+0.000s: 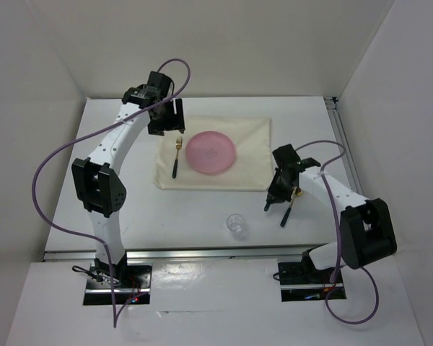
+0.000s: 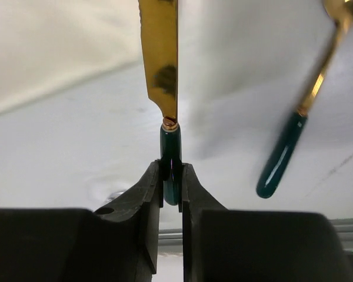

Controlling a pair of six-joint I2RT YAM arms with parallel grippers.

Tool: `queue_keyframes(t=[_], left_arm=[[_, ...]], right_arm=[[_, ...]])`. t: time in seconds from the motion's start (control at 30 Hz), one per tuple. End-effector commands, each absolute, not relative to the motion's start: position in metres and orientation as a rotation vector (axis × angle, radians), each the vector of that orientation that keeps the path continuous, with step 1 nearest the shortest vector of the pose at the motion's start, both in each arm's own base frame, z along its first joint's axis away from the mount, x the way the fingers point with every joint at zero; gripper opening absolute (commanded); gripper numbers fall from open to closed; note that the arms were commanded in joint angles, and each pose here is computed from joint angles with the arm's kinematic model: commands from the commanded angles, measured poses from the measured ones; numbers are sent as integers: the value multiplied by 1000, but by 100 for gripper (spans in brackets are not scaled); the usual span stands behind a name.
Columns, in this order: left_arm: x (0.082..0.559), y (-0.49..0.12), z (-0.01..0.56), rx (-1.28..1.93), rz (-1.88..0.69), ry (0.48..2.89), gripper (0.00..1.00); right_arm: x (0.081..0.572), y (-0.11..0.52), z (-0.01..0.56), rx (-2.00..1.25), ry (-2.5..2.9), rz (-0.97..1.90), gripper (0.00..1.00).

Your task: Set the dinner table for one person

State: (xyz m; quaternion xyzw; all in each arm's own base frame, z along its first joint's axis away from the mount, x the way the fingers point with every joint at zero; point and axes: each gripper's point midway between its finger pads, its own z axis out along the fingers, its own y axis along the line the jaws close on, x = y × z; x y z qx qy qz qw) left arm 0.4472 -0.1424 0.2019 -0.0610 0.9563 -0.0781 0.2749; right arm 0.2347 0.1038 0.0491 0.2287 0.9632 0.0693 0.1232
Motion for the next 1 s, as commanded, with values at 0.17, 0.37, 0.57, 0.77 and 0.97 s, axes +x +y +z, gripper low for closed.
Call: queue_keyframes(t=[0.17, 0.37, 0.57, 0.77, 0.97], left_arm=[[429, -142, 233, -184, -262, 2529, 83], [419, -137, 222, -190, -234, 2567, 83], [414, -134, 224, -193, -223, 2563, 83], [411, -133, 221, -194, -219, 2574, 83], [409, -133, 218, -194, -215, 2583, 83]], right_arm=[[346, 148, 106, 243, 2699, 322, 0], [414, 172, 94, 95, 2717, 290, 0], [438, 177, 67, 42, 2756, 248, 0], [441, 184, 51, 33, 2779, 284, 10], [440, 187, 47, 69, 2792, 301, 35]])
